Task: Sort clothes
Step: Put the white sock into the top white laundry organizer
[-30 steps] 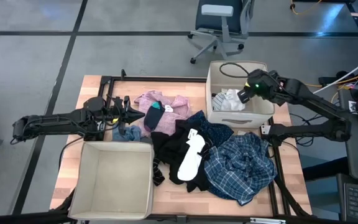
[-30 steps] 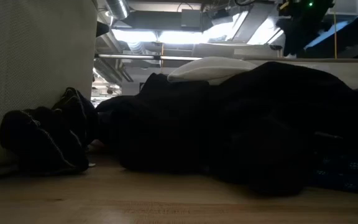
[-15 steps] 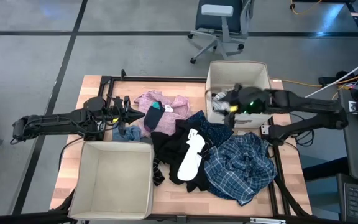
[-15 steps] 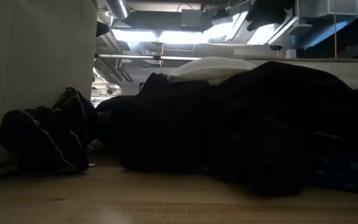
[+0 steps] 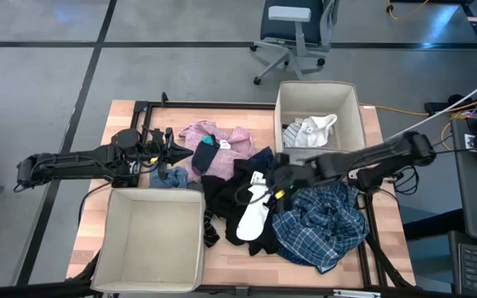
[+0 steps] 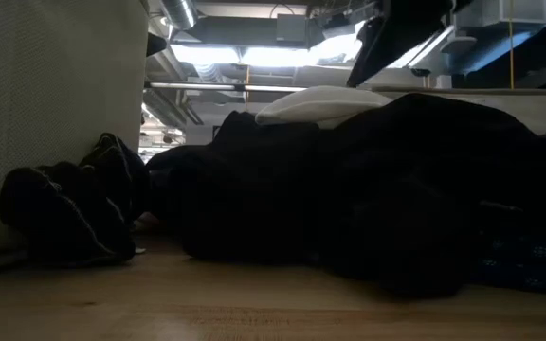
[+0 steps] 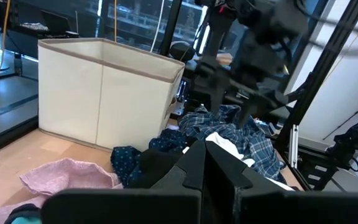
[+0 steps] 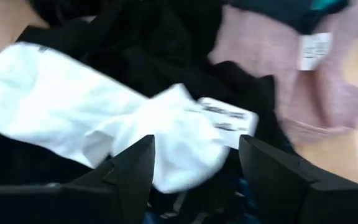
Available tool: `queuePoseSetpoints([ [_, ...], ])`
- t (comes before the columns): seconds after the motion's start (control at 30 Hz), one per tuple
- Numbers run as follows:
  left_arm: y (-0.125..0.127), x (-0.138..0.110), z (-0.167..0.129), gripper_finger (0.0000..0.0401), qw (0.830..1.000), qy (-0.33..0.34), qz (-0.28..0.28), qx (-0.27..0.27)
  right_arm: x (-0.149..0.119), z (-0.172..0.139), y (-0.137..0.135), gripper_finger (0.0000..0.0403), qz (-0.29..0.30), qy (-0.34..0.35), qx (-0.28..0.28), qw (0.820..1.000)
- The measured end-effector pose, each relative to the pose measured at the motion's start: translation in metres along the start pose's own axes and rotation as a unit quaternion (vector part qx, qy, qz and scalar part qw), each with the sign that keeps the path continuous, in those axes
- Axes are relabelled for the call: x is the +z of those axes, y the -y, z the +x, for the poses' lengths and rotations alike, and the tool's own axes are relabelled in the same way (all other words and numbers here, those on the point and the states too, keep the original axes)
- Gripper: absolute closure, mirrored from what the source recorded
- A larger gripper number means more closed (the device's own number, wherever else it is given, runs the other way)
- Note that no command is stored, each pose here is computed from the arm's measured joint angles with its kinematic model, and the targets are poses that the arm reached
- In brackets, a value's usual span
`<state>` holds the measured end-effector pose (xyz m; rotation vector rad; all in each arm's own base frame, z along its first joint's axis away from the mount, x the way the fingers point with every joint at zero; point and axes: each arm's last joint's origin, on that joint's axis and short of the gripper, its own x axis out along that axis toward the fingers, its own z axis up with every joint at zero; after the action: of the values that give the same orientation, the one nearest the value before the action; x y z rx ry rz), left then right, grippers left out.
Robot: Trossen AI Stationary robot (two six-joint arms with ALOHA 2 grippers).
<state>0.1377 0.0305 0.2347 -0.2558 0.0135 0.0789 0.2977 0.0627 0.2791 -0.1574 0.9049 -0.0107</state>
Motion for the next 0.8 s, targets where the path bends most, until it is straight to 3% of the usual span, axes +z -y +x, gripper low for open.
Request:
queuePoseSetpoints([
  [0.33,0.0,0.0,0.0,0.04,1.0,0.0,0.0,0.0,-0.003,0.043,-0.015,0.0169,-0.023,-0.042,-0.007,0.999],
  [0.43,0.0,0.0,0.0,0.04,1.0,-0.001,0.002,0.0,-0.004,0.046,-0.016,0.0186,-0.028,-0.045,-0.014,0.998],
  [0.53,0.0,0.0,0.0,0.04,1.0,-0.001,0.008,0.0,-0.004,0.046,-0.016,0.0228,-0.03,-0.045,-0.014,0.998],
  [0.73,0.0,0.0,0.0,0.04,1.0,-0.001,0.008,0.0,-0.005,0.046,-0.016,0.0367,-0.038,-0.052,-0.015,0.998],
  [0.8,0.0,0.0,0.0,0.04,1.0,-0.001,0.007,0.0,-0.007,0.044,-0.015,0.0389,-0.047,-0.058,-0.023,0.997],
])
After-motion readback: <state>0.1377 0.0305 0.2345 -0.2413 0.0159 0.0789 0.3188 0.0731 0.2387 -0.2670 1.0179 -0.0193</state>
